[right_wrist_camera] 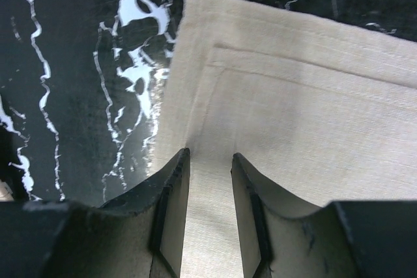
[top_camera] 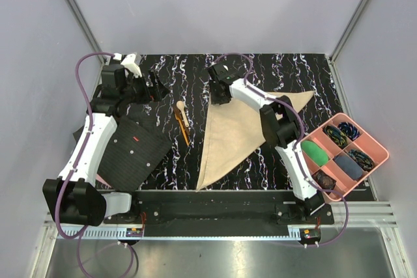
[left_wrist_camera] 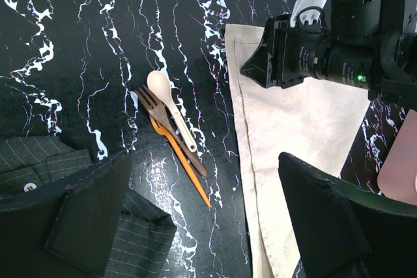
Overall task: Fold the napkin, place the utensils inside, and roll it up
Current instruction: Fold the napkin
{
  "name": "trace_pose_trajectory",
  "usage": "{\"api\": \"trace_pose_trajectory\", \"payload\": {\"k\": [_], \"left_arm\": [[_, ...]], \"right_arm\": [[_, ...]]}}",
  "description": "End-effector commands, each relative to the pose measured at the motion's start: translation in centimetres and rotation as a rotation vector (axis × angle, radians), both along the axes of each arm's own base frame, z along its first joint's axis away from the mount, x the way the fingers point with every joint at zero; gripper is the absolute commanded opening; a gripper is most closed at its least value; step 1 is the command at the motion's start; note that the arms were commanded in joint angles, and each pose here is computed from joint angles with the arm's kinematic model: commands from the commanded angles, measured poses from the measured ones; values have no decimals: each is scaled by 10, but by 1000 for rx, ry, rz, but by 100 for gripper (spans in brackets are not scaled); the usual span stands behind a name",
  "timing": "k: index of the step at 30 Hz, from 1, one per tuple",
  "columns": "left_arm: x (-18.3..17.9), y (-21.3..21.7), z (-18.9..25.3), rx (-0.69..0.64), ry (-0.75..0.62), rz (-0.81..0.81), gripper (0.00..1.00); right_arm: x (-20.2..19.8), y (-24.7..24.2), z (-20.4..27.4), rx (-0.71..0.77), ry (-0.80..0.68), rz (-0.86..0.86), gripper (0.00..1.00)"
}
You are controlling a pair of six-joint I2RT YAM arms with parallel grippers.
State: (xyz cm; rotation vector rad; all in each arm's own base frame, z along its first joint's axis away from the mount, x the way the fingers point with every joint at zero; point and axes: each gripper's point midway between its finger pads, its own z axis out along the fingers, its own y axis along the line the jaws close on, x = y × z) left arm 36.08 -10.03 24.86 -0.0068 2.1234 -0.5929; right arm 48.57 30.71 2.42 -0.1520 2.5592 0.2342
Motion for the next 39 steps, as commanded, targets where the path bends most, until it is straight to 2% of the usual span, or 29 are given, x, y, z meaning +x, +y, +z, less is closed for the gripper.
{"api": "trace_pose_trajectory", "payload": {"k": [1,6,10,13,14,19,29,39], "left_arm": [[2,-2,18,-16,-73,-17,98],[1,-2,19,-15,-73,-15,98],[2,-2,18,-13,-73,-16,98],[2,-2,18,-15,-73,-15,98],[2,-2,18,-15,-72,-15,98],[1,-2,19,-17,-73,-16,98],[1,-4,18,-22,-70,-24,98],[0,-5,20,-25,-73,-26,98]], "right_arm": [[-1,13,4,-35,-23,31,41],[-3,18,1,-45,-16,43,41],[-1,13,-4,-76,-16,36,37],[-4,12,-9,-83,-3,41,30],[-3,12,-8,-81,-3,40,24],[-2,14,-3,-74,-11,42,13],[7,13,43,-58,-93,21,13],[20,15,59,-64,-136,15,11]]}}
